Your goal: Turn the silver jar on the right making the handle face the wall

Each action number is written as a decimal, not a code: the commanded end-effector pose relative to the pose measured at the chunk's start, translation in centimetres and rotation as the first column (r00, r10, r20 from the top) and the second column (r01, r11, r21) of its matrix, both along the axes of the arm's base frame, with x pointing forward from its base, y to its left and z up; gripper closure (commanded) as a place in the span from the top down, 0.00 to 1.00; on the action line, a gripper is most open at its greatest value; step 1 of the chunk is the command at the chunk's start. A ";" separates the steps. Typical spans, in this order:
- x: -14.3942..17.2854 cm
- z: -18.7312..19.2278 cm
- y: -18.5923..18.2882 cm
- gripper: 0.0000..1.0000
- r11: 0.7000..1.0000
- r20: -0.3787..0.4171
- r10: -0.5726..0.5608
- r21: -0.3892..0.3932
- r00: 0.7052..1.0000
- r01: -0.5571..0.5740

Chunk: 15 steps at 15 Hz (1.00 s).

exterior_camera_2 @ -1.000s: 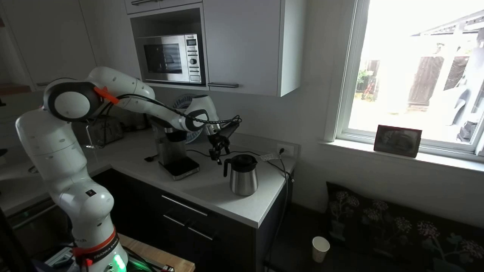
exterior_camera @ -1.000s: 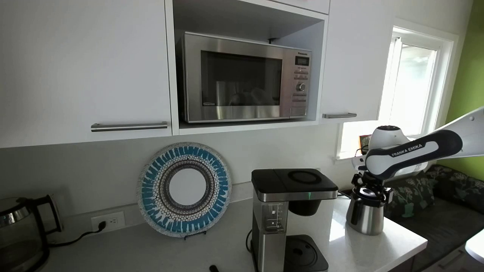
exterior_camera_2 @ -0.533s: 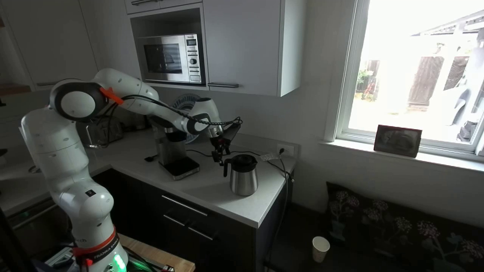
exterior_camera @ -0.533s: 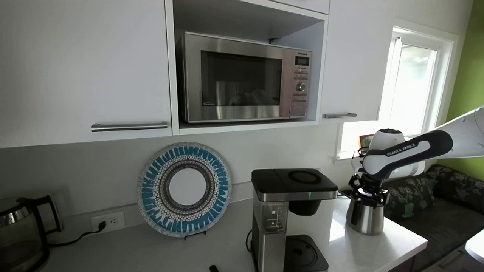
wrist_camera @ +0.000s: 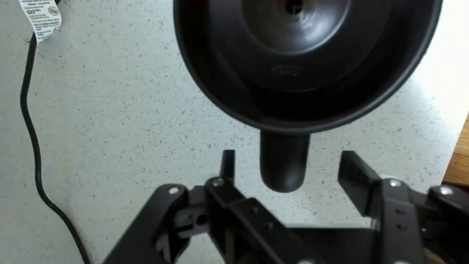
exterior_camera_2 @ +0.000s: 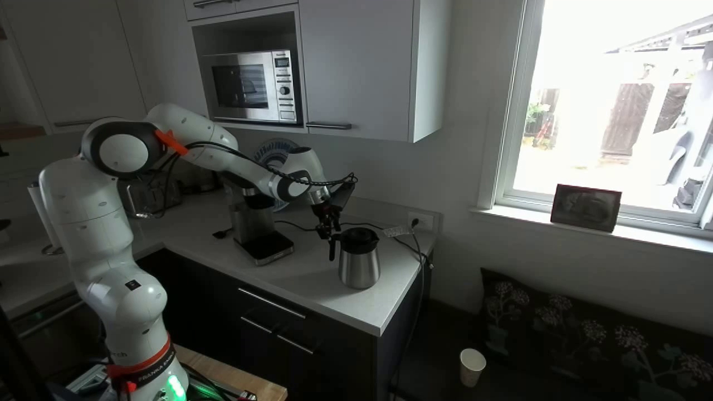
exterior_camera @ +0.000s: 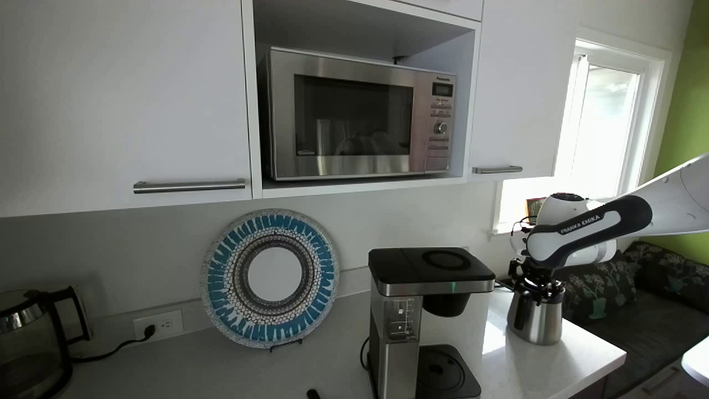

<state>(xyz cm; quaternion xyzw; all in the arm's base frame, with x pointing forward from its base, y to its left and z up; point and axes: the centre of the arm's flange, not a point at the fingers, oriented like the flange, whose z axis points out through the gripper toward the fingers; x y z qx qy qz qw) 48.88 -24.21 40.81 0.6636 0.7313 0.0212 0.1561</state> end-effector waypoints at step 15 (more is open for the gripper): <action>1.9 -0.3 1.3 0.08 0.891 0.050 -0.454 0.016 0.890 0.453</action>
